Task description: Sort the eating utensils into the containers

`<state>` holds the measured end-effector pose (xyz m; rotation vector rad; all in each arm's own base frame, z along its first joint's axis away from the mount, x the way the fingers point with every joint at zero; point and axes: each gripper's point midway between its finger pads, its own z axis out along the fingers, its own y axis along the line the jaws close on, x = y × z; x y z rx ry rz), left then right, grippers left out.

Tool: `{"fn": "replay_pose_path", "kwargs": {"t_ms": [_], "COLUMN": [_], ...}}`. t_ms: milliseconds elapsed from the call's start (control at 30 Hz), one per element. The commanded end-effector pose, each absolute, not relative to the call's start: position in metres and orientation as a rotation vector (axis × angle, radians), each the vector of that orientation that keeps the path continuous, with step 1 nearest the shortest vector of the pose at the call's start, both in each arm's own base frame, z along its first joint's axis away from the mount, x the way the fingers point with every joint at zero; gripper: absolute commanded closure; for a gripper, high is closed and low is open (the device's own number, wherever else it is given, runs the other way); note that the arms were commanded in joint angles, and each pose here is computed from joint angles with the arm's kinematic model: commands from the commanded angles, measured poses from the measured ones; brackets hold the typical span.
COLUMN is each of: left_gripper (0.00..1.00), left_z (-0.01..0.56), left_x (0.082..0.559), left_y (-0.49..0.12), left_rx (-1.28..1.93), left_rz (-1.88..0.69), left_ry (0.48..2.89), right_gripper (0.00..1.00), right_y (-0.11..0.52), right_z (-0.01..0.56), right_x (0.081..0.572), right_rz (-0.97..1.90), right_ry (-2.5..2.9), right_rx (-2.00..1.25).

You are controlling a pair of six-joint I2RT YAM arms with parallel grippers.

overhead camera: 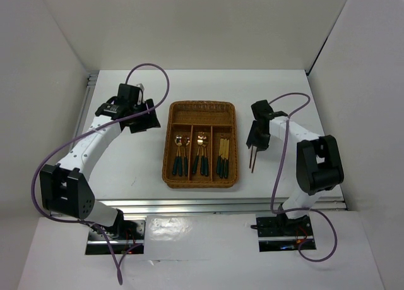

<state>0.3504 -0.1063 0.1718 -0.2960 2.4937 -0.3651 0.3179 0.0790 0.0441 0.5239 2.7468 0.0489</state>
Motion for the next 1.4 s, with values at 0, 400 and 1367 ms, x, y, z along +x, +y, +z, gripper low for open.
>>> {"fn": "replay_pose_path", "kwargs": {"t_ms": [0,400,1367], "left_gripper": [0.28,0.28,0.28], "left_z": [0.193,0.188,0.190], "left_x": [0.364,0.368,0.369], "left_y": [-0.110,-0.110,-0.110], "left_rx": [-0.257,-0.276,-0.278], "left_rz": [-0.402,-0.389,-0.387], "left_ry": [2.424,2.441,2.450], "right_gripper": [0.55,0.59,1.00], "right_y": [0.083,0.089,0.094], "right_z": [0.039,0.014,0.081], "right_x": [0.333,0.330,0.358], "right_rz": [0.084,0.107,0.096], "right_ry": [2.719,2.782,2.696], "right_rx": [0.454,0.439,0.400]}}
